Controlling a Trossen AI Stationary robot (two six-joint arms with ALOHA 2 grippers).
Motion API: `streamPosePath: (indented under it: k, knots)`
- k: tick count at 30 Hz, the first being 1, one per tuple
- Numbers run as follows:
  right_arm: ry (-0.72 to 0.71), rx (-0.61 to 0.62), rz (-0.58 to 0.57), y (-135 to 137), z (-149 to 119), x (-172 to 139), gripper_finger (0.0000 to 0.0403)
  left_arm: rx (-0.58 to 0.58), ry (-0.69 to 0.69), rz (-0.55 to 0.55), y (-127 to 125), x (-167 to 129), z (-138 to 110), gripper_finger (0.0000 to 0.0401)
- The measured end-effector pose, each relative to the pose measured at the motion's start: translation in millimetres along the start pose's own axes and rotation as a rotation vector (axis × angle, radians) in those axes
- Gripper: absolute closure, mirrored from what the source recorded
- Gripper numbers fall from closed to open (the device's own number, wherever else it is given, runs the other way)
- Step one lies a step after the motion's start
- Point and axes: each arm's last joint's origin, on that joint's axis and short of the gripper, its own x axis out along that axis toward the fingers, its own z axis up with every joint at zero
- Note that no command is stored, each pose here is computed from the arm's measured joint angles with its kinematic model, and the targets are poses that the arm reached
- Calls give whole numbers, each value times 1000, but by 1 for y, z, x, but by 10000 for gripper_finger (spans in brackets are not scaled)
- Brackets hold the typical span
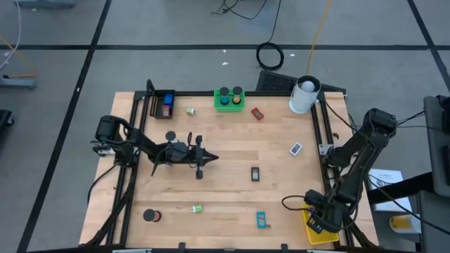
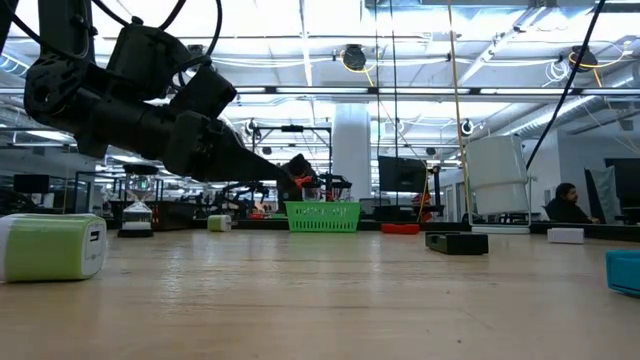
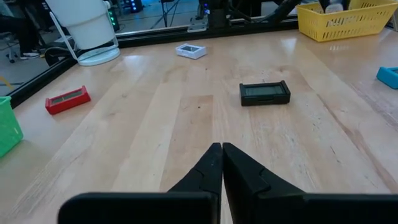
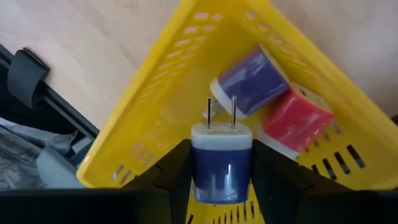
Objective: Pick & Place Office items
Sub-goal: Put the right purple charger adapter into the yellow basket, then put the black digital clock into the black basket
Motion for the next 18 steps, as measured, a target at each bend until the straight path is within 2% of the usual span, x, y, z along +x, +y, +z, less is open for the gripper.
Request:
streamPosePath:
  k: [4,7,10,13,18]
  knots:
    - [8,11,-3,0,0,0,225,0,1,0,0,0,0,397]
    - [9,14,3,-1,0,-4,192,0,1,6,0,0,0,387]
    - [6,41,7,-4,3,-10,182,-23,-1,64,2,0,0,381]
    - [-5,28,-8,-9,7,-18,210,-30,-13,108,3,0,2,394]
    - [-95,-49,-40,-21,17,-33,317,-34,-37,139,4,0,4,390]
